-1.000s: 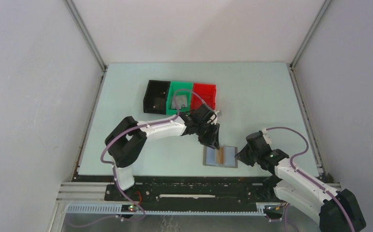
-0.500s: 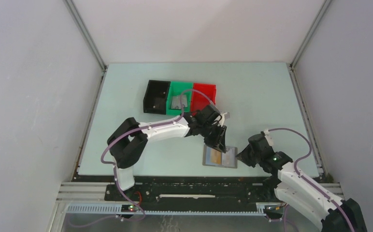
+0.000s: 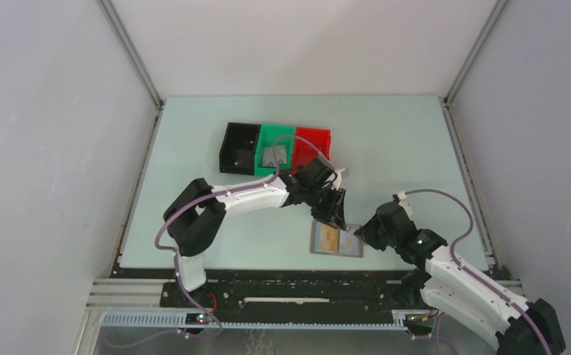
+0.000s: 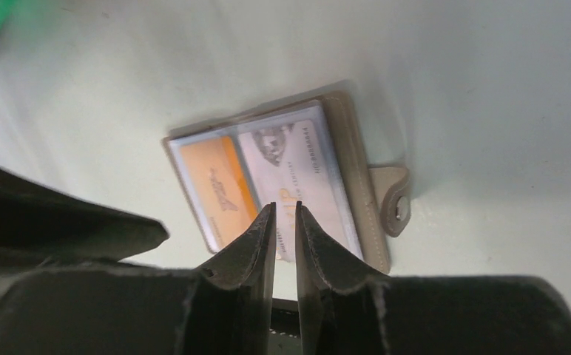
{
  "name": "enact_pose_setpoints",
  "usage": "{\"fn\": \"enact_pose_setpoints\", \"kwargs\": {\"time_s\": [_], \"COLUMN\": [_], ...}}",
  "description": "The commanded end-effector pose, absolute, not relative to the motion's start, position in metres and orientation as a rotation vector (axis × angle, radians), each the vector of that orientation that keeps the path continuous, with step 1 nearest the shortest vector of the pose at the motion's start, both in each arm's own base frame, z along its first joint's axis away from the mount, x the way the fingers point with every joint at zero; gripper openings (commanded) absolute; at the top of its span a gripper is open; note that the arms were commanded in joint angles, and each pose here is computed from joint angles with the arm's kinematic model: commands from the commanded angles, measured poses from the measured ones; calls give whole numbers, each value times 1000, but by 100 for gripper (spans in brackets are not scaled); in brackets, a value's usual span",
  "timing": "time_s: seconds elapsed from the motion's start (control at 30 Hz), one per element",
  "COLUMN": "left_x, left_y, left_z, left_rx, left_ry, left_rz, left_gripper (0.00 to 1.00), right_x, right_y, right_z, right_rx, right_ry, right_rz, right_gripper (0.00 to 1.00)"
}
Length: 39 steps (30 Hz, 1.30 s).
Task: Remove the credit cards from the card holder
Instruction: Remove the credit card from the card holder.
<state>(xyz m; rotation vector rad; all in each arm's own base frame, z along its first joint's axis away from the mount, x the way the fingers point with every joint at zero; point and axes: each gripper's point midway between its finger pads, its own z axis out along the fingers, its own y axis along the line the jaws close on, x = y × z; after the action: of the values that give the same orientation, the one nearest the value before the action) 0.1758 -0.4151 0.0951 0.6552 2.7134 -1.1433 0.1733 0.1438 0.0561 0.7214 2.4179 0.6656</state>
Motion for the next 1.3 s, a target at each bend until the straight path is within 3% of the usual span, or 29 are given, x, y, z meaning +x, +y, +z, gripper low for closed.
{"fn": "enact_pose_setpoints", "kwargs": {"time_s": [0.0, 0.23, 0.77, 1.27], "left_x": [171, 163, 161, 161], "left_y": [-419, -422, -421, -421], "left_z": [85, 62, 47, 44], "left_rx": [632, 565, 541, 532], "left_ry": [2742, 2793, 2824, 2832], "left_rz": [-1230, -1328, -1321, -1316], "left_gripper": [39, 45, 45, 41], "right_x": [181, 177, 172, 166], "right_y": [151, 147, 138, 167], "right_z": [56, 42, 32, 21], "right_rx": [711, 690, 700, 641], "right_ry": [2433, 2478, 2493, 2564], "right_rz": [655, 591, 536, 624], "right_gripper": [23, 24, 24, 24]}}
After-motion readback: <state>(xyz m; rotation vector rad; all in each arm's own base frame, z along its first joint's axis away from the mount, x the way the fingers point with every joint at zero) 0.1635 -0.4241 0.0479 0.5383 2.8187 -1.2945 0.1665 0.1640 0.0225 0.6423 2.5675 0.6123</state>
